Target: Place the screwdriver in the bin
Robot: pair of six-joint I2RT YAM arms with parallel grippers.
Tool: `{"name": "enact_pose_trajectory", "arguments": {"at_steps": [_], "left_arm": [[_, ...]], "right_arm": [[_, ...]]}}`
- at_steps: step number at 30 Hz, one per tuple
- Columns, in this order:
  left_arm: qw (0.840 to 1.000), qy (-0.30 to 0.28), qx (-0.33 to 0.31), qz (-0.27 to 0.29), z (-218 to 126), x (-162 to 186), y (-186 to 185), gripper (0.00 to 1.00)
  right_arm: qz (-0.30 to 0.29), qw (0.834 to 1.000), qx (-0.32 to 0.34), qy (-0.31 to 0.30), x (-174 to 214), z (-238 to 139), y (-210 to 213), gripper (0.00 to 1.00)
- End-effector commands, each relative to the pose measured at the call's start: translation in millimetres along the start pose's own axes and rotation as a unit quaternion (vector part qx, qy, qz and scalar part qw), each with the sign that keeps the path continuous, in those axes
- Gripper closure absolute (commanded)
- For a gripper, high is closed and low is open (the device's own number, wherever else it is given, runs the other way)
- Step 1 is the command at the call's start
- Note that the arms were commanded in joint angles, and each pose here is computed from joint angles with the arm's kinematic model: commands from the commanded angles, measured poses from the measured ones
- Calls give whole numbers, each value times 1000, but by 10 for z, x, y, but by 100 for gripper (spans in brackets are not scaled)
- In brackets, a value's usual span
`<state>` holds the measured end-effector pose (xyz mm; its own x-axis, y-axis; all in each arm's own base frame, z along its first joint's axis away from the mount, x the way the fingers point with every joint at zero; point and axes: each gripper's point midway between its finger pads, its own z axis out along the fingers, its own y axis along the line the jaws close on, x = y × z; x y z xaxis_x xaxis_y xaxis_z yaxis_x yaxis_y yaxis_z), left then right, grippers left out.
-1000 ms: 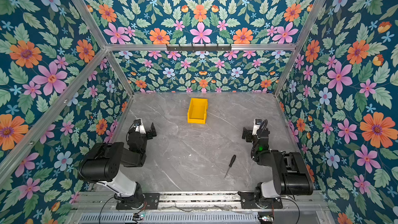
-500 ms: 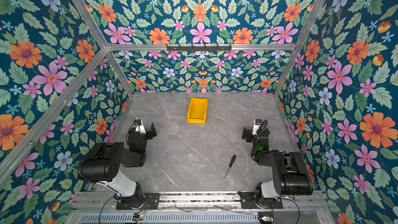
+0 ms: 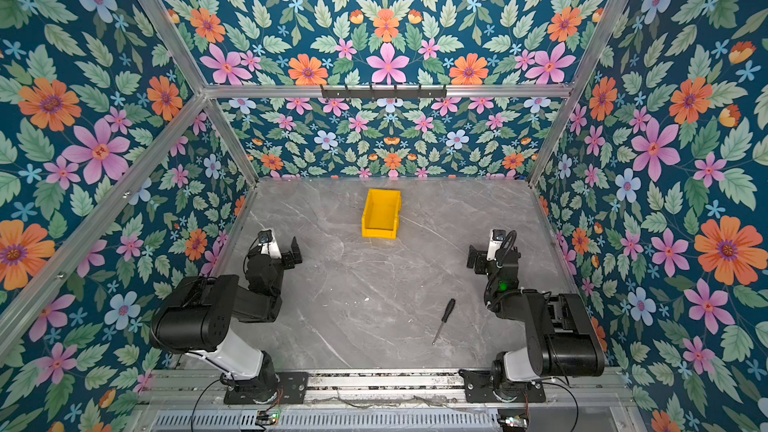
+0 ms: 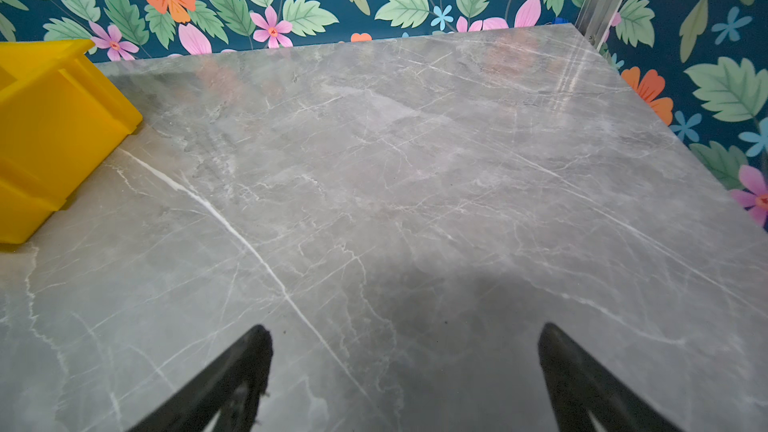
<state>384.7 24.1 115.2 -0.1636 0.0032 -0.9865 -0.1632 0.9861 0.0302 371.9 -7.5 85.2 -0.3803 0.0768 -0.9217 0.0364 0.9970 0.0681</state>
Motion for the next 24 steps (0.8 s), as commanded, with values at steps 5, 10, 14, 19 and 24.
{"name": "enact_pose_trajectory", "arguments": {"at_steps": [5,10,14,19,24], "left_arm": [[998,-23,58,17,-147,-327,-188,0],[992,-44,113,47,-306,-573,-449,0],[985,-52,155,57,-474,-778,-608,0],[974,-36,206,84,-693,-918,-832,0],[948,-35,280,151,-984,-1020,-1238,0]], "right_arm": [[-7,1000,0,-18,-247,-89,60,1],[-9,1000,0,-6,-419,-182,89,1],[30,999,11,6,-563,-318,106,1],[124,990,12,61,-570,-532,194,1],[137,985,-29,104,-497,-731,542,1]]}}
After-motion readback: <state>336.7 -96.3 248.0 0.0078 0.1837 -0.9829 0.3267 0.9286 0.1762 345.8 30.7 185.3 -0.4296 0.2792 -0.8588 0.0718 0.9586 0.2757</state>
